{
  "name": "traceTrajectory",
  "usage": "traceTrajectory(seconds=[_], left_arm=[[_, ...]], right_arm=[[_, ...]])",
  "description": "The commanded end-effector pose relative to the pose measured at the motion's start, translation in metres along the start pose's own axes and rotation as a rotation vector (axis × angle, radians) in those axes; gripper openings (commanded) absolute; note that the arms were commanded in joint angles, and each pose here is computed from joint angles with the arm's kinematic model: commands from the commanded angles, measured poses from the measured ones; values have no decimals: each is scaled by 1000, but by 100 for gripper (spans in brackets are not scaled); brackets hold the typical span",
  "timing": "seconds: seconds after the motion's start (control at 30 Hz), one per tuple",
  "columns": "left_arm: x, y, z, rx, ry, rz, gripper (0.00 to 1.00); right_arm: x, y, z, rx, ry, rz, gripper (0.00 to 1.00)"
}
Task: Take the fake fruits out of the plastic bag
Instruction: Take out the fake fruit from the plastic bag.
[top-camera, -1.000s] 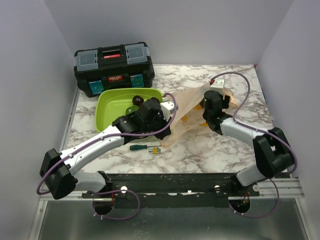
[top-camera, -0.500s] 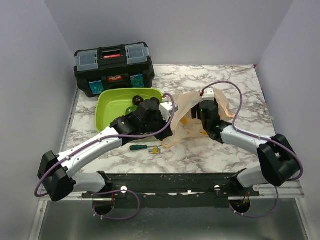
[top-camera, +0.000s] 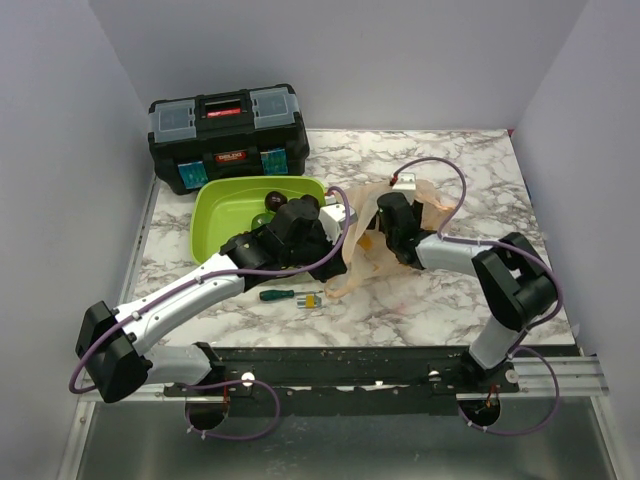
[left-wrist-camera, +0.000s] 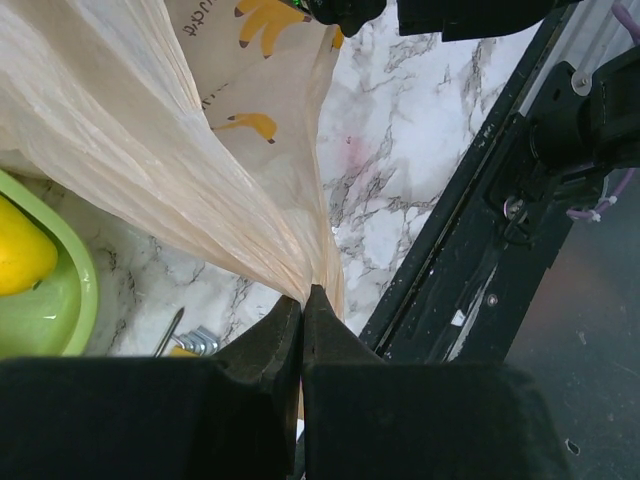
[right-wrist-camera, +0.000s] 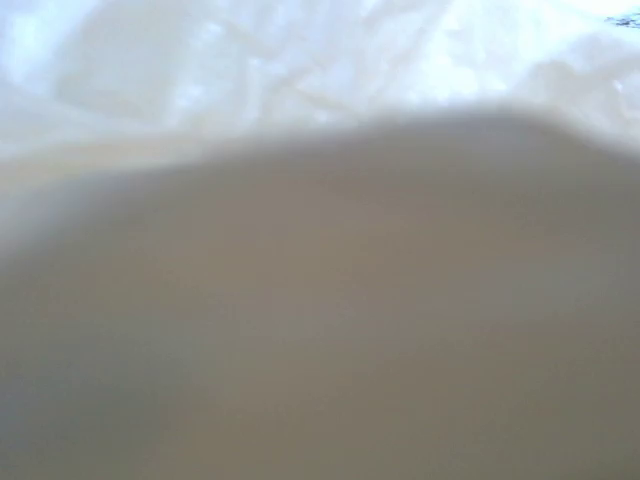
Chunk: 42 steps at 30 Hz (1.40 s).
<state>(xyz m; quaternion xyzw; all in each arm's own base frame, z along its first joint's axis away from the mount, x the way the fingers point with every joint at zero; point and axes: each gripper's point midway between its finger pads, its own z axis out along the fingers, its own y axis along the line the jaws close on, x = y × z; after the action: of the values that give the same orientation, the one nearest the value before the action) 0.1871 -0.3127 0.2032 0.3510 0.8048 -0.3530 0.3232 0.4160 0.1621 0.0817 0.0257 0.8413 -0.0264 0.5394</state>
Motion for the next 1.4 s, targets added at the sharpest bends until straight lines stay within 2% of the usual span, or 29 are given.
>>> traceTrajectory(seconds=[0.0, 0.67, 0.83, 1.07, 1.17, 1.2, 1.37], left_arm=[[0, -2, 2, 19, -4, 3, 0], [7, 0, 11, 24, 35, -11, 0], [8, 2, 12, 18, 39, -11, 0], [9, 4, 13, 7, 42, -10, 0], [9, 4, 14, 10, 43, -11, 0], [9, 3, 14, 11, 44, -13, 0], [9, 3, 14, 12, 43, -13, 0]], right_arm=[[-17, -11, 9, 95, -59, 67, 92], [4, 10, 72, -16, -33, 143, 94], [-3, 14, 78, -27, -49, 145, 91], [-7, 5, 69, -10, -73, 122, 67], [-6, -2, 64, 1, -73, 94, 46], [-5, -3, 62, 1, -71, 85, 41], [-7, -6, 49, -28, -68, 62, 26]])
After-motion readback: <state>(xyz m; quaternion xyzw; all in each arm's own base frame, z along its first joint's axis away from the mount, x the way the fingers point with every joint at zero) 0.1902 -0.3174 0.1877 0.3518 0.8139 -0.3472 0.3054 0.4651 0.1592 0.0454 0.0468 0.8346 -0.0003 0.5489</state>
